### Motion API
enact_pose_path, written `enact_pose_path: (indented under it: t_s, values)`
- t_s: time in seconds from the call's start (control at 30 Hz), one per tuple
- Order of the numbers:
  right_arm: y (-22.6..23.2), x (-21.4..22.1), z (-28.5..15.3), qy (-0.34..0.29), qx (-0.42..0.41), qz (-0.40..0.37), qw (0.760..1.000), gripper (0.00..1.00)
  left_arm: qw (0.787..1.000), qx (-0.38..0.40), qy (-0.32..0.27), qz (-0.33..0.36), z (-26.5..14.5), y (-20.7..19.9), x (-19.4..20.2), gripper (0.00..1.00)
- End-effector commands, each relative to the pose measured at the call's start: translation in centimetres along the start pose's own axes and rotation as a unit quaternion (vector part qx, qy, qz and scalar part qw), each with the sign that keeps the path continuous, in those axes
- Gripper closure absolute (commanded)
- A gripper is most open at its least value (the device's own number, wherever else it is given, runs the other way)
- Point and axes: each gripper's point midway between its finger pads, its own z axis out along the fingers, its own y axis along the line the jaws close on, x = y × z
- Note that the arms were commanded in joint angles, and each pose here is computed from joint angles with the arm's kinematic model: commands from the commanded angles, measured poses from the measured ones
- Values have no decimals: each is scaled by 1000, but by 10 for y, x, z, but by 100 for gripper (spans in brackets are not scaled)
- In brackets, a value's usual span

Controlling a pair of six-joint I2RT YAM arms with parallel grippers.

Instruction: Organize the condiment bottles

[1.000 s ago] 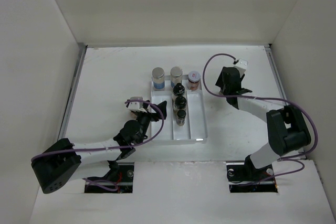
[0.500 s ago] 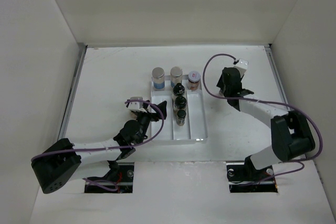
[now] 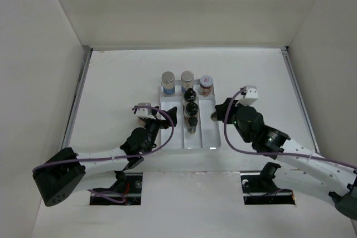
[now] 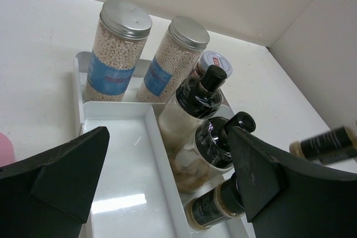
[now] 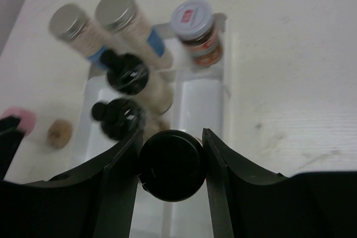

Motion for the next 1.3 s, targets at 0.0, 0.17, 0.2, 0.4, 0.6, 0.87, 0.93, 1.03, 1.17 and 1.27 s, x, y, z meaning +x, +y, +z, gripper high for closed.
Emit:
enact_pose_path:
  t_s: [0.0,0.17,0.2,0.4,0.6,0.87,0.93,1.03,1.17,1.27]
  values:
    - [25,28,-22,40,-35,7,999,55,999,14,-30,-27,2,-10,-19,12]
    - [82,52,-40,60,-102,2,993,55,999,9,-33,-26,2,-8,-24,12]
    - [89,55,-40,61,-108,0,992,55,999,7,-33,-26,2,-8,-24,12]
    - [106,76,-37,74,-116,-15,990,55,999,6,-36,-28,0,-7,-27,12]
    - [115,99,-29,79,-119,-31,989,54,999,4,-35,-26,0,-5,-27,12]
    - [114,119,-18,81,-100,-69,989,54,999,3,-31,-23,2,-5,-23,12]
    - [111,127,-17,90,-100,-76,988,53,999,2,-30,-22,2,-5,-22,12]
    - [110,139,-15,104,-100,-86,986,49,999,1,-28,-20,3,-5,-21,12]
    - [111,150,-12,116,-100,-97,983,47,999,-1,-28,-18,5,-5,-21,12]
    - [113,150,-13,115,-100,-99,983,38,1000,-7,-22,-11,6,-2,-18,12]
